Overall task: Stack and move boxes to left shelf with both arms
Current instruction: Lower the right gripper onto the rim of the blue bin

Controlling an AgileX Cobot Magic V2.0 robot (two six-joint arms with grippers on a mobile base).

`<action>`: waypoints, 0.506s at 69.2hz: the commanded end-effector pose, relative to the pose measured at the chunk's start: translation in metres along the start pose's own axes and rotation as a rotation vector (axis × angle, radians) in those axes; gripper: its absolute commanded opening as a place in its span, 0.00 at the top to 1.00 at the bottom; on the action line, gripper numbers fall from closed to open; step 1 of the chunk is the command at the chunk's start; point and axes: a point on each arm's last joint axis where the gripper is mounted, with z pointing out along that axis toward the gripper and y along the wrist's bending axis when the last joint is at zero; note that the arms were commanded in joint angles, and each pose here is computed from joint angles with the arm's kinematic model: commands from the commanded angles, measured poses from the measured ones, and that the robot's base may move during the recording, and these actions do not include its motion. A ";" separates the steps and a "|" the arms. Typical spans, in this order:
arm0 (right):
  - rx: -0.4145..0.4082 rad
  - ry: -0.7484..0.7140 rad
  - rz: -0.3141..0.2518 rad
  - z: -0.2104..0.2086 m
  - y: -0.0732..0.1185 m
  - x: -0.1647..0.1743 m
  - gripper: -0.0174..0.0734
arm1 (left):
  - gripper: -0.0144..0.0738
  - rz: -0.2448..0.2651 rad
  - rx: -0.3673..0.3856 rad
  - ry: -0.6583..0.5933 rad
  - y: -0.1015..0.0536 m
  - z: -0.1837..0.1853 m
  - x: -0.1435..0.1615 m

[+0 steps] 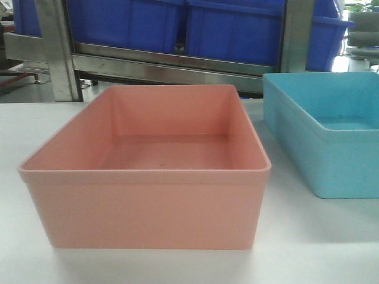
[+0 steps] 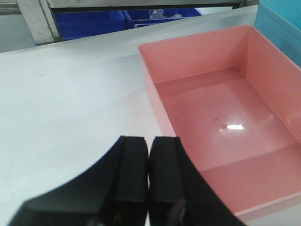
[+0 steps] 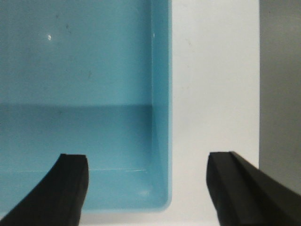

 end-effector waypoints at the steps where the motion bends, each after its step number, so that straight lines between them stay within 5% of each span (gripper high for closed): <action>1: 0.036 -0.119 -0.077 -0.005 -0.006 -0.015 0.19 | 0.85 0.022 0.022 -0.104 -0.002 -0.005 -0.016; 9: 0.048 -0.132 -0.125 0.031 -0.011 -0.024 0.19 | 0.85 0.028 0.019 -0.105 -0.002 -0.005 -0.016; 35: 0.045 -0.071 -0.091 0.110 -0.028 -0.021 0.20 | 0.85 0.032 0.018 -0.105 -0.002 -0.005 -0.016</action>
